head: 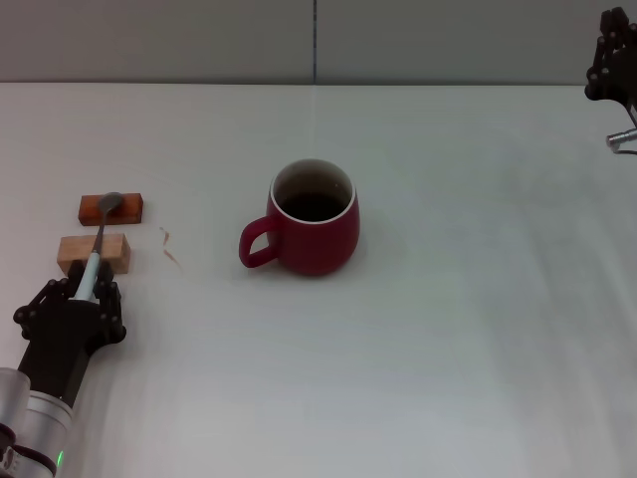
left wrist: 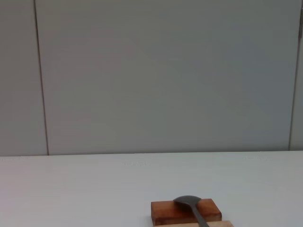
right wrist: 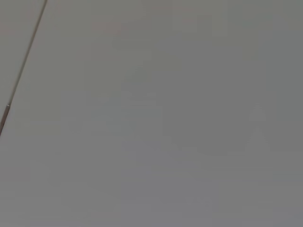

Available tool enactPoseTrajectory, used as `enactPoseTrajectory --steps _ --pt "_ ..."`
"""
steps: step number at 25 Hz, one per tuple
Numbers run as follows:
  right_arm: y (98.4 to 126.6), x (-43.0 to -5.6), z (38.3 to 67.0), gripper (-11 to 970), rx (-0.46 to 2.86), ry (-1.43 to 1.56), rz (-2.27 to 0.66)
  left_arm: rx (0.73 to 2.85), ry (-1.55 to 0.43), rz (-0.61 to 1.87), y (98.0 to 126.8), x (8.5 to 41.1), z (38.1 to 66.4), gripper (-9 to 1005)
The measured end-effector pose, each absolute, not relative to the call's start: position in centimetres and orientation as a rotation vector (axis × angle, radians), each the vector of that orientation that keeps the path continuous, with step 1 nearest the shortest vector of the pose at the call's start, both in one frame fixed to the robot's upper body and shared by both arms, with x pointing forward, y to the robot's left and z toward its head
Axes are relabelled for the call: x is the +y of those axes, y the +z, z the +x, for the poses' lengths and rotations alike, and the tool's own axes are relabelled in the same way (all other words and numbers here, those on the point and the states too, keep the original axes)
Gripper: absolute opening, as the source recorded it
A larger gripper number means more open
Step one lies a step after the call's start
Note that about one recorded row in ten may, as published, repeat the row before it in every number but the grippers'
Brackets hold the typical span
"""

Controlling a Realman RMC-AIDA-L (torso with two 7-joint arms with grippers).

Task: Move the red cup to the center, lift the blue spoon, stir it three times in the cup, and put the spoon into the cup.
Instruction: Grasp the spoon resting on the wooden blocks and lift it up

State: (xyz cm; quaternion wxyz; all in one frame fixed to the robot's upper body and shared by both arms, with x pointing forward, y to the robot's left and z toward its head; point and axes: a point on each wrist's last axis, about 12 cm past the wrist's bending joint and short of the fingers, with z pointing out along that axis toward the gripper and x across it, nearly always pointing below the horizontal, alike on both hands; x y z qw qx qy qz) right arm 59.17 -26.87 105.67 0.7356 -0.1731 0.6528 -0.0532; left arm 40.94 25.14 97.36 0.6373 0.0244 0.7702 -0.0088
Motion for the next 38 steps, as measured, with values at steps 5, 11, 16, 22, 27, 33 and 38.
enactPoseTrajectory --steps 5,11,16,22,27,33,38 --pt "105.67 -26.88 59.17 29 1.434 -0.117 -0.380 1.757 -0.019 0.054 97.38 25.14 40.95 224" --pt "105.67 -26.88 59.17 29 1.434 -0.117 -0.380 1.755 -0.014 0.060 97.40 25.08 40.94 195" --pt "105.67 -26.90 59.16 30 1.434 -0.118 -0.380 1.754 -0.013 0.062 97.41 25.08 40.94 176" --pt "105.65 -26.92 59.13 29 1.434 -0.118 -0.379 1.754 -0.013 0.062 97.41 25.08 40.94 166" --pt "105.64 -26.85 59.13 28 1.435 -0.116 -0.381 1.752 -0.014 0.060 97.44 25.08 40.95 166" --pt "105.60 -26.76 59.11 30 1.436 -0.113 -0.380 1.735 -0.032 0.075 97.49 25.01 40.86 166" --pt "105.58 -26.76 59.11 29 1.437 -0.113 -0.380 1.720 -0.047 0.067 97.59 24.93 40.71 166"
